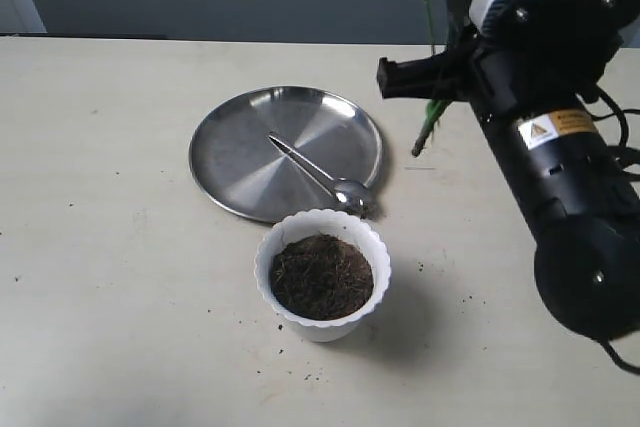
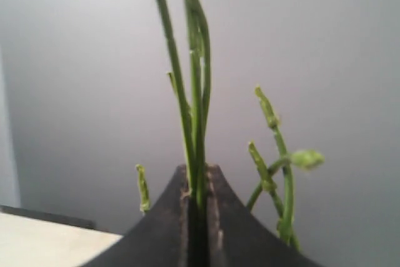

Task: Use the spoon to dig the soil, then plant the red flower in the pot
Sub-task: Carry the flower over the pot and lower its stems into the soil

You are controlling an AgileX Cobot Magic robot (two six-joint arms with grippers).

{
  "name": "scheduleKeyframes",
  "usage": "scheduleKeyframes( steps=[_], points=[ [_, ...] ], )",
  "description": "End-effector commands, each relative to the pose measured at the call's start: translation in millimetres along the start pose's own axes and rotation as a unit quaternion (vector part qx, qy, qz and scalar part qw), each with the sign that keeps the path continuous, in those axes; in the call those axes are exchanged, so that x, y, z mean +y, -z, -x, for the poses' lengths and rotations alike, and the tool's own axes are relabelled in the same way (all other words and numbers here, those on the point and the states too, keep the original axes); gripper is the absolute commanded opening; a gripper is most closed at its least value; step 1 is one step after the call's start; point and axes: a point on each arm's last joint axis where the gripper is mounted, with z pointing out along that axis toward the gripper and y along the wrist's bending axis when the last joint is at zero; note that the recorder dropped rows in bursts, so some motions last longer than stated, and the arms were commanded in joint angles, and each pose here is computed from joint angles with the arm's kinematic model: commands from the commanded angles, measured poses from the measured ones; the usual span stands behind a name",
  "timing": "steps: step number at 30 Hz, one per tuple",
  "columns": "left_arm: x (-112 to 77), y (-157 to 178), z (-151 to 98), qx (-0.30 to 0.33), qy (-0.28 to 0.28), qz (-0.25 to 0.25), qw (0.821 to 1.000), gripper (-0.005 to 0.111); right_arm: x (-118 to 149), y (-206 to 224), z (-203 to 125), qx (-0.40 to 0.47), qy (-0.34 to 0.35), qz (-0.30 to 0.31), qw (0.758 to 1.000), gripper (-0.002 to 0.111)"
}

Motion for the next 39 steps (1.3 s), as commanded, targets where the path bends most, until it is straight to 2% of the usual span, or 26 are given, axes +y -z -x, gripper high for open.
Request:
scheduleKeyframes(
  steps=[1, 3, 9, 12, 23, 32, 39],
  points=[
    [-0.4, 1, 2, -0.005, 0.004, -0.004, 1.0, 0.0, 15, 24, 8, -0.015, -0.099, 0.126, 0.987, 0.0],
    [-0.4, 1, 2, -0.005, 0.004, -0.004, 1.0, 0.0, 18, 30, 11, -0.022, -0.107, 0.163, 0.981, 0.0],
    [-0.4, 1, 2, -0.005, 0.004, -0.004, 1.0, 0.0, 36, 36, 3, -0.009, -0.056, 0.259, 0.964, 0.0],
    [-0.4, 1, 2, -0.005, 0.004, -0.004, 1.0, 0.0, 44, 37, -8, 0.01, -0.06, 0.289, 0.955, 0.0],
    [-0.4, 1, 2, -0.005, 0.004, -0.004, 1.0, 0.0, 50, 37, -38, 0.033, -0.069, 0.29, 0.954, 0.0],
    [-0.4, 1, 2, -0.005, 0.004, -0.004, 1.0, 0.0, 56, 42, -76, 0.103, -0.05, 0.302, 0.946, 0.0],
    [-0.4, 1, 2, -0.005, 0.004, -0.004, 1.0, 0.0, 61, 37, -83, 0.104, -0.032, 0.304, 0.946, 0.0]
  ],
)
